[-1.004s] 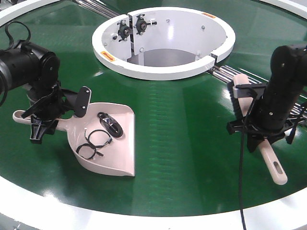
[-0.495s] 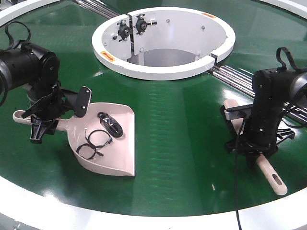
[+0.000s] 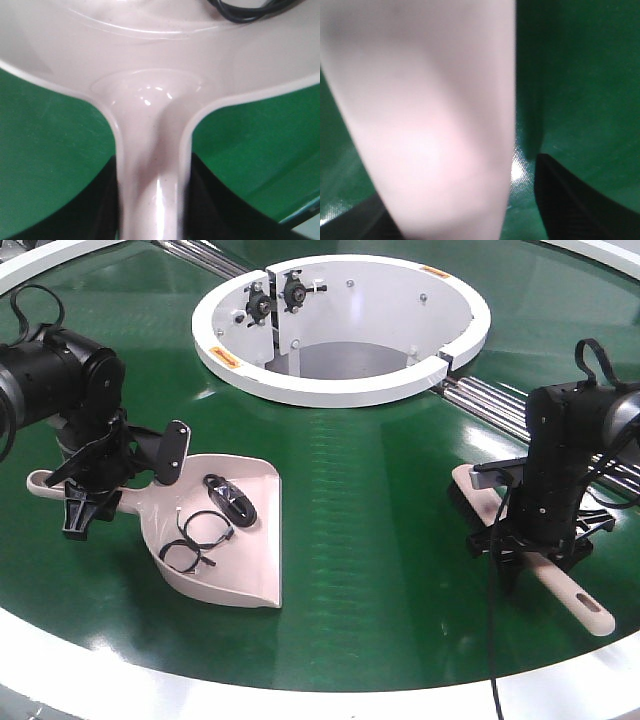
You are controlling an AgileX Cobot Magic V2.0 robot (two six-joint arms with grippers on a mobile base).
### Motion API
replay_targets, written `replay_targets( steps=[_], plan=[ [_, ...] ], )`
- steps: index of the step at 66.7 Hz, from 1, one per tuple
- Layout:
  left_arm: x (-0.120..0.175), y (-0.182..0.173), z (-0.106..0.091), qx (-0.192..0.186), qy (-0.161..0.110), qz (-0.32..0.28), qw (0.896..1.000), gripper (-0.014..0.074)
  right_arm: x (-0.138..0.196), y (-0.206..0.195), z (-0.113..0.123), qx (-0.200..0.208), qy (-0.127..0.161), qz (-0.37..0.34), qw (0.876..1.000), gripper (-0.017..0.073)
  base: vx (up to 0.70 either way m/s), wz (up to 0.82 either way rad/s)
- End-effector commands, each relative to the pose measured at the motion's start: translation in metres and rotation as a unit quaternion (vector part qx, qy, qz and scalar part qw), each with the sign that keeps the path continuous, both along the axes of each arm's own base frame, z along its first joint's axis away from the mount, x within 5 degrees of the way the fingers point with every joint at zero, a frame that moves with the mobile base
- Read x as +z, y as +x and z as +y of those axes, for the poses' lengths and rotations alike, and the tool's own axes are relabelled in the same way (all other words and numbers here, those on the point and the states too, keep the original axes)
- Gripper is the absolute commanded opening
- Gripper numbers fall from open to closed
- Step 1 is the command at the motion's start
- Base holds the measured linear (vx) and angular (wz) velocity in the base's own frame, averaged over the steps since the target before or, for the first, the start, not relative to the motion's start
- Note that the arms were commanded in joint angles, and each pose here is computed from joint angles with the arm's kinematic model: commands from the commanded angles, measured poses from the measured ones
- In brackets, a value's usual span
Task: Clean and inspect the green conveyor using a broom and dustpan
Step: 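Lower the brush onto the conveyor with the right gripper, then set the dustpan down and open both grippers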
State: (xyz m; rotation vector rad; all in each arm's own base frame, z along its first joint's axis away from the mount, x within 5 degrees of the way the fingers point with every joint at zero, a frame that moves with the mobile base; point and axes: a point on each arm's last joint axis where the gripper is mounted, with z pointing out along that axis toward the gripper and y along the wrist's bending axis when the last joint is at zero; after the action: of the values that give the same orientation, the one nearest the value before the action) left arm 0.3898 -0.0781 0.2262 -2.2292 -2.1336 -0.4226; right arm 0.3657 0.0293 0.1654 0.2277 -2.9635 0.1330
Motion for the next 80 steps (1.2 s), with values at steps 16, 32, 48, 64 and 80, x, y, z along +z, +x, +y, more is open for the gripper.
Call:
replay_targets(
  steps=[16, 32, 48, 64, 80],
  plan=[
    [0.0248, -0.0043, -0.004, -0.015, -0.007, -0.024, 1.0, -0.0006, 0.0233, -0.0006, -0.0016, -0.008, 0.0, -0.025, 1.0, 0.0477, 0.0, 0.0],
    [0.0249, -0.0039, -0.0042, -0.015, -0.008, -0.027, 0.999, -0.0006, 0.0231, 0.0003, -0.0004, -0.011, 0.006, -0.03, 0.999, 0.0477, 0.0, 0.0],
    [0.0249, -0.0041, -0.0041, -0.015, -0.007, -0.026, 1.0, -0.0006, 0.023, 0.0006, 0.0001, -0.009, 0.009, -0.031, 0.999, 0.0477, 0.0, 0.0],
    [0.0245, -0.0045, -0.0056, -0.013, -0.016, -0.024, 1.0, -0.0006, 0.023, 0.0006, 0.0001, -0.009, 0.009, -0.031, 0.999, 0.0477, 0.0, 0.0],
    [0.0233, -0.0063, -0.0114, -0.003, -0.051, -0.015, 0.999, -0.0005, 0.023, 0.0006, 0.0001, -0.008, 0.01, -0.031, 0.999, 0.0477, 0.0, 0.0]
  ],
)
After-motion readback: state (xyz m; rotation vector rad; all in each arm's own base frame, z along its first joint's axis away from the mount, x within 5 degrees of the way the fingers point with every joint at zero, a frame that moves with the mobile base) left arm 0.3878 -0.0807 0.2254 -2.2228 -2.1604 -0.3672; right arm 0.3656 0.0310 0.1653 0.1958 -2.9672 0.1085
